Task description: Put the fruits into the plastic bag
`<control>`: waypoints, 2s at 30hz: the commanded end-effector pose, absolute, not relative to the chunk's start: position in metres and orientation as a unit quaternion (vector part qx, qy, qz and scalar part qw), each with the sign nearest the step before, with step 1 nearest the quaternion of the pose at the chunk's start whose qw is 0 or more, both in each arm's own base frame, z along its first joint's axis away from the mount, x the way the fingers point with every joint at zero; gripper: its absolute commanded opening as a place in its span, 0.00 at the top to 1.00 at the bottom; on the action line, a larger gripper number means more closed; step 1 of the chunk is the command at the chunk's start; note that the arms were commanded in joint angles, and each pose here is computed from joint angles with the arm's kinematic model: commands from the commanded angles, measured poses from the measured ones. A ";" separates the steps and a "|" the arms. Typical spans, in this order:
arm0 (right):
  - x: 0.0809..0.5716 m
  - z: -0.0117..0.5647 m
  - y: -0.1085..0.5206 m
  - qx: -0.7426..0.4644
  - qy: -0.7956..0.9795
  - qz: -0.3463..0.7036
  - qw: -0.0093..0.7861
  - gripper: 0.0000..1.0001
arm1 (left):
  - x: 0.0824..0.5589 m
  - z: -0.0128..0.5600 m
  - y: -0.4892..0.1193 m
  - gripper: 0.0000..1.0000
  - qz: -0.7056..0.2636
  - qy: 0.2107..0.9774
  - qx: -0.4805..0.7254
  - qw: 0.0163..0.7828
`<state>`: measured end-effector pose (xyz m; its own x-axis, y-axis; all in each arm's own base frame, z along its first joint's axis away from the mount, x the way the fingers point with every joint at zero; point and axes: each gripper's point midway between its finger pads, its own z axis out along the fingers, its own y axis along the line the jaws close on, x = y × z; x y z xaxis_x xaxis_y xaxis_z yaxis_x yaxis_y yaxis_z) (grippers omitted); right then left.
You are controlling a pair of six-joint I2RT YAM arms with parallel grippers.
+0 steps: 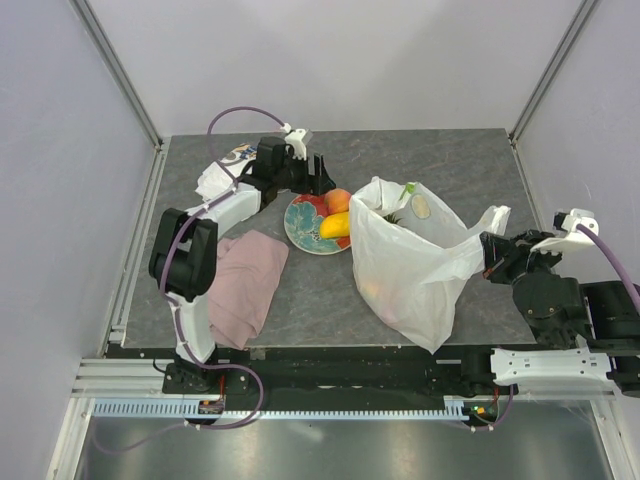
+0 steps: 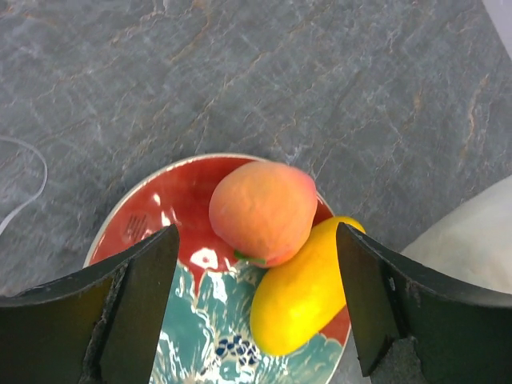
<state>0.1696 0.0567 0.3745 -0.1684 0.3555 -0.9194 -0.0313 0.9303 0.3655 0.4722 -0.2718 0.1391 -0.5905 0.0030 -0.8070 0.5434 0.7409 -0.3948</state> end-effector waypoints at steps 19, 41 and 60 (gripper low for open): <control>0.170 0.376 0.050 0.122 0.744 0.152 0.639 1.00 | 0.481 0.098 -0.322 0.14 -0.374 0.827 0.203 0.367; 0.170 0.373 0.047 0.127 0.743 0.155 0.639 1.00 | 0.472 0.085 -0.318 0.53 -0.362 0.840 0.207 0.346; 0.170 0.372 0.049 0.124 0.745 0.154 0.637 1.00 | 0.469 0.211 -0.285 0.56 -0.379 0.764 0.169 0.494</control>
